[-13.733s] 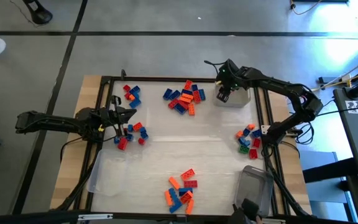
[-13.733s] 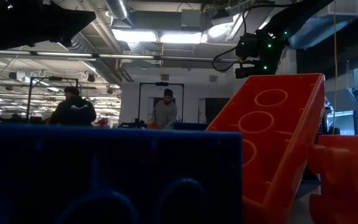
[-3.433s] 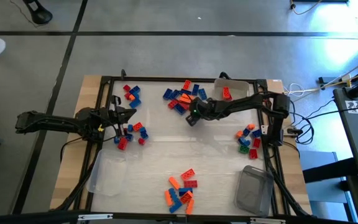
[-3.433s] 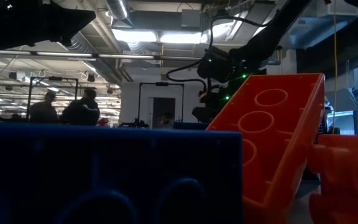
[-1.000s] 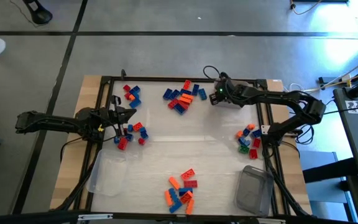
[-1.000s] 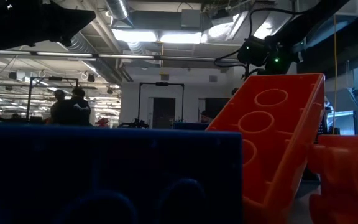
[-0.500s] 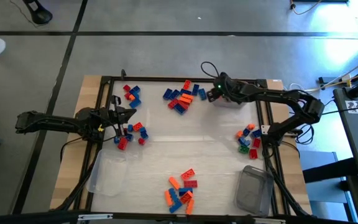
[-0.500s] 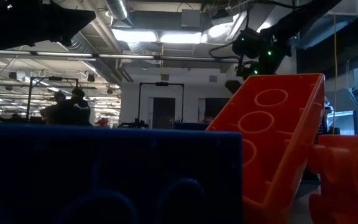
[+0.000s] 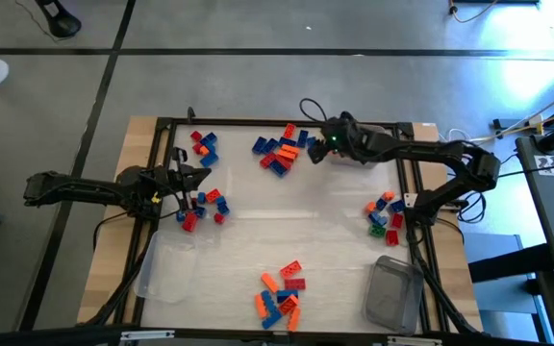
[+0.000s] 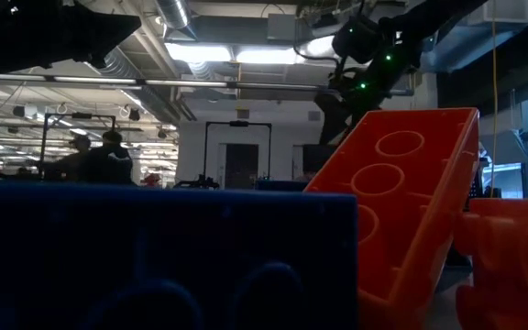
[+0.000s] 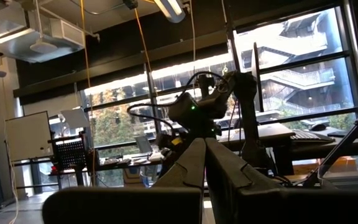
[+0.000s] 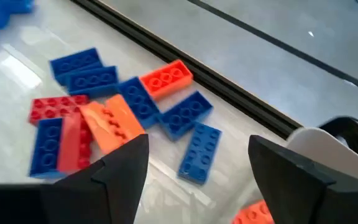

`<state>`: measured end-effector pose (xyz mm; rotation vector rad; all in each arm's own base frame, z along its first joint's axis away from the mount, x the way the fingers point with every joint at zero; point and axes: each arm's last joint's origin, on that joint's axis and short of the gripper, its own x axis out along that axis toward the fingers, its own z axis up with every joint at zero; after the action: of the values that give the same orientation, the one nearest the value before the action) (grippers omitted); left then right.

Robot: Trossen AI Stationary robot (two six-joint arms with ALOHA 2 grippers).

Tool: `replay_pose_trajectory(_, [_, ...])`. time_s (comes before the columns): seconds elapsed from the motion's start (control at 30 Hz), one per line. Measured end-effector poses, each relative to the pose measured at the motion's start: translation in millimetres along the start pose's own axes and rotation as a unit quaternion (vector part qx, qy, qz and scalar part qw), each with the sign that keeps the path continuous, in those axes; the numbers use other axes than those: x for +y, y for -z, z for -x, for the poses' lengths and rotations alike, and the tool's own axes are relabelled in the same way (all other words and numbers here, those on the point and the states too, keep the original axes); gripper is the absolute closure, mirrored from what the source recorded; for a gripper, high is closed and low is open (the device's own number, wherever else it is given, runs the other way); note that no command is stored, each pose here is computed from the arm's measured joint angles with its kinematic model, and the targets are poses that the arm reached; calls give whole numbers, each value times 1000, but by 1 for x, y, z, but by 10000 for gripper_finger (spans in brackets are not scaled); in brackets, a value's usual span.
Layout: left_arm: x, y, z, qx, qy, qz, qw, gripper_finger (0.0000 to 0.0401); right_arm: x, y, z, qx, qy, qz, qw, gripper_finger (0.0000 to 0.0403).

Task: Sort blocks by size
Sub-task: Put the blue game piece into the gray bin

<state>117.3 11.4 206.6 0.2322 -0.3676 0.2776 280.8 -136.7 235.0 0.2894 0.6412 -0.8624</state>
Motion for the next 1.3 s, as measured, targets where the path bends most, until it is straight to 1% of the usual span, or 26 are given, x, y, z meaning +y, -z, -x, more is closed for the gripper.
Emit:
replay_pose_trajectory(0.17, [0,0,0,0,0,0,1000,401,11,-4,4,-31,-26,20,999,134])
replay_pose_trajectory(0.3, [0,0,0,0,0,0,1000,401,14,-7,5,-47,-41,29,998,134])
replay_pose_trajectory(0.53, [0,0,0,0,0,-1,1000,401,15,-8,5,-53,-55,59,995,134])
replay_pose_trajectory(0.6, [0,0,0,0,0,-4,1000,401,18,-10,1,-64,-65,68,993,134])
replay_pose_trajectory(0.7, [0,0,0,-1,0,-6,1000,401,21,-9,-7,-56,-73,88,992,134])
replay_pose_trajectory(0.8, [0,-1,0,-4,-1,-5,1000,401,26,-11,-18,-32,-66,98,992,134])
replay_pose_trajectory(0.9, [0,-1,0,-3,-1,-4,1000,401,33,-19,-29,-14,-55,105,993,134])
replay_pose_trajectory(1.07, [0,0,0,-1,0,-4,1000,401,41,-30,-43,41,2,126,991,134])
replay_pose_trajectory(1.13, [0,0,0,-2,0,-4,1000,401,43,-35,-49,51,22,133,990,134])
replay_pose_trajectory(1.23, [0,0,0,-2,0,-4,1000,401,44,-38,-58,73,36,140,987,134])
replay_pose_trajectory(1.3, [0,0,0,-2,0,-4,1000,401,46,-39,-65,79,41,135,987,134])
